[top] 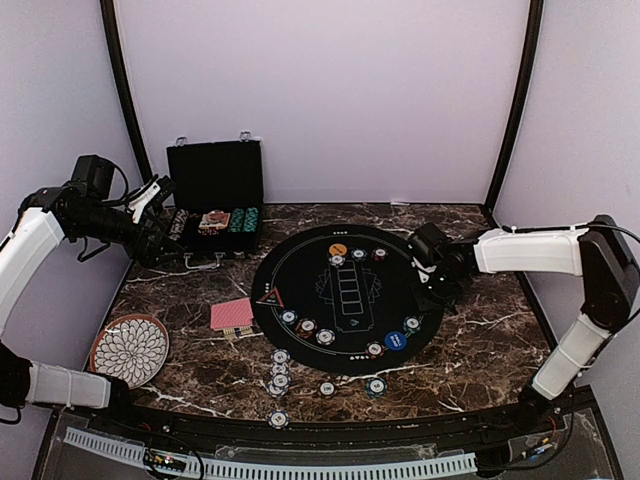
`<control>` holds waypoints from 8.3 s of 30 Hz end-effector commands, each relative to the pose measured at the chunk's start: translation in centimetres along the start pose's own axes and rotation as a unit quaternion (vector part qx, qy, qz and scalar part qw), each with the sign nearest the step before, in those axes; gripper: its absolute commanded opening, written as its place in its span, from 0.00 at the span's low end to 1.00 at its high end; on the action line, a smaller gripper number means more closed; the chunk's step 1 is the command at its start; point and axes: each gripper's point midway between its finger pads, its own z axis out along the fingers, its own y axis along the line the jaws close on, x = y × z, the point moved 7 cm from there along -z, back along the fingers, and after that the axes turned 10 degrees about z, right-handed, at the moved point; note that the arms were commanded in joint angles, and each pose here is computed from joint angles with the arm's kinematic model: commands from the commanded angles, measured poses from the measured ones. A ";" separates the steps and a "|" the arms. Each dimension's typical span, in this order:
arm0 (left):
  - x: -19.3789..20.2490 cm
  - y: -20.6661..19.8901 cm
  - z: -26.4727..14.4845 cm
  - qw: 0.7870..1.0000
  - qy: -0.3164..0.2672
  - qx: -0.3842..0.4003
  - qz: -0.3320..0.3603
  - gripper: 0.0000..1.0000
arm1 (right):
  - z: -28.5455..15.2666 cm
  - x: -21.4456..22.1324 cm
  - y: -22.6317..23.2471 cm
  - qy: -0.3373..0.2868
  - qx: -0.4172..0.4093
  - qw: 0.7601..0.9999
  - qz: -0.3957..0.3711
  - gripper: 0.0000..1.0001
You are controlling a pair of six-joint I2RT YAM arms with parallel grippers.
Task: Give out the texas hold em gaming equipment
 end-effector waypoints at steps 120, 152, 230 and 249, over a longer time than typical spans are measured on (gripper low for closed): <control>10.6 -4.9 18.8 0.932 0.222 0.165 0.236 0.99 | -9.4 -5.5 13.0 -0.071 -0.279 0.957 0.029 0.84; 10.7 -4.5 19.3 0.933 0.215 0.147 0.249 0.96 | -9.1 -4.9 12.9 -0.064 -0.290 0.954 0.031 0.73; 11.8 -5.4 19.1 0.946 0.157 0.099 0.267 0.00 | -4.0 -3.8 21.4 0.026 -0.377 0.926 0.007 0.68; 12.1 -5.8 18.6 0.944 0.164 0.113 0.263 0.00 | -2.1 -3.5 27.6 0.049 -0.403 0.912 -0.052 0.66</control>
